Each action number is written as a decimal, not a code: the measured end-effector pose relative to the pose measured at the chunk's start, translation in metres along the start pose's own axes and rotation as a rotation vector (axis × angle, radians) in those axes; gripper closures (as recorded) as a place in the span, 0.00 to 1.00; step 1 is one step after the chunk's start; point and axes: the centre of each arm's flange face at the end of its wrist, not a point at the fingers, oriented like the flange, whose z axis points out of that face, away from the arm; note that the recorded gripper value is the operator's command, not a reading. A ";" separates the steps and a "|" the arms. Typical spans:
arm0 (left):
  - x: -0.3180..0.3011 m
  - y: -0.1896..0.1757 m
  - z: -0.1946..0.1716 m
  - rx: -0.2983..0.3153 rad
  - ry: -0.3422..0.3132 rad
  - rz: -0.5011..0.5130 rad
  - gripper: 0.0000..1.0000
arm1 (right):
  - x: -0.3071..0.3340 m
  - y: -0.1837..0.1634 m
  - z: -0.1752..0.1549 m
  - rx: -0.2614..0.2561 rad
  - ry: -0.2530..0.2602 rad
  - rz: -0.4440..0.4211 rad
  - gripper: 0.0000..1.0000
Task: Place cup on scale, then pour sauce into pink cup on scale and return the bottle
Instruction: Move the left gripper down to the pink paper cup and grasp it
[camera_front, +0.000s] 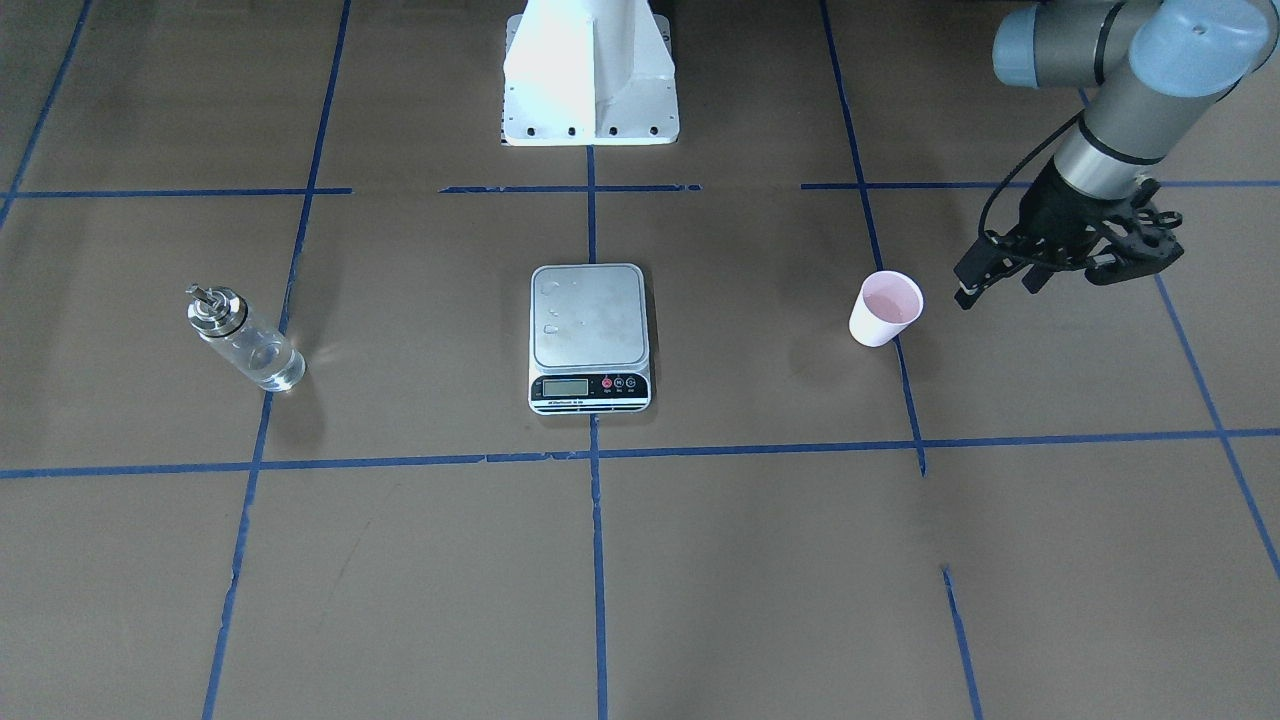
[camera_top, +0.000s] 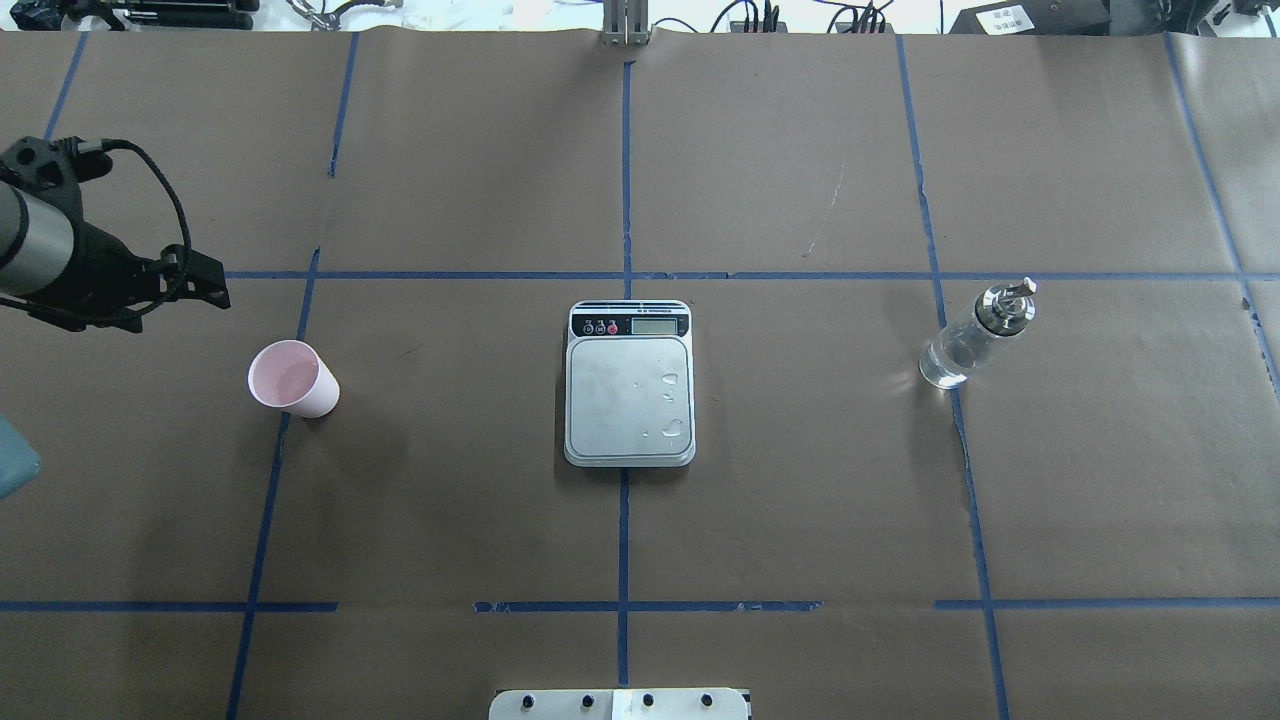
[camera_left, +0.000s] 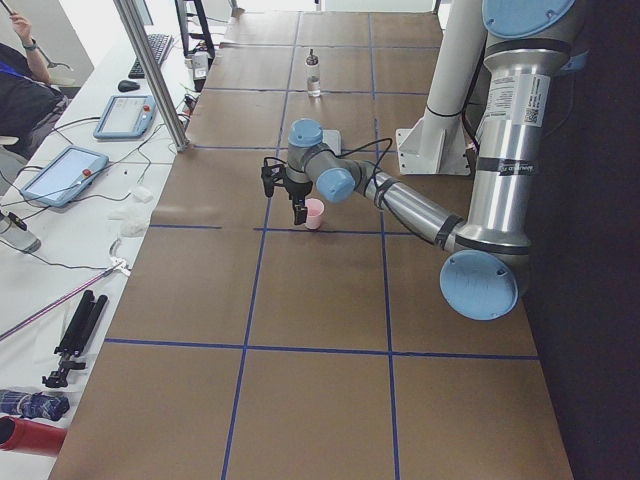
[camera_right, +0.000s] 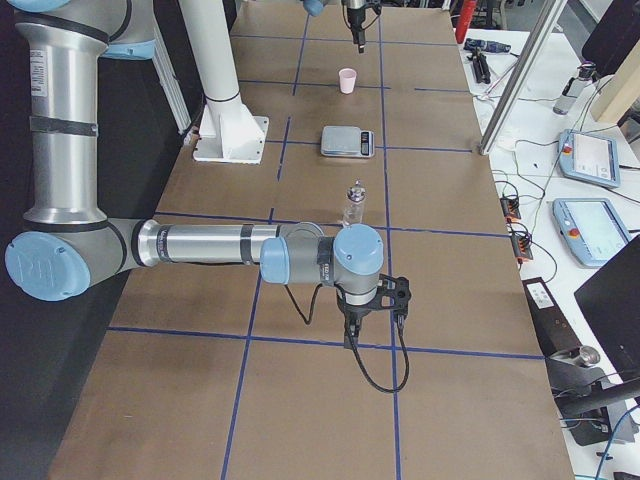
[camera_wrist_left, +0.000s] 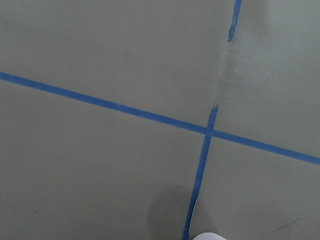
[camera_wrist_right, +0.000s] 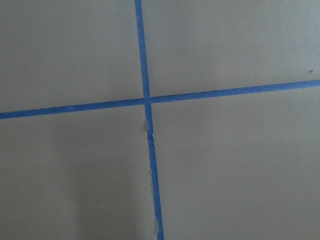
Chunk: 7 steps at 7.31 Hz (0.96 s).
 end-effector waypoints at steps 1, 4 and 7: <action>0.005 0.010 0.011 -0.017 -0.008 0.015 0.00 | -0.001 -0.001 -0.001 0.001 0.000 -0.001 0.00; 0.019 0.028 0.029 -0.054 -0.013 0.054 0.00 | -0.002 -0.002 -0.001 0.001 -0.001 -0.003 0.00; 0.026 0.030 0.052 -0.078 -0.033 0.064 0.00 | -0.003 -0.002 -0.002 0.003 -0.001 -0.004 0.00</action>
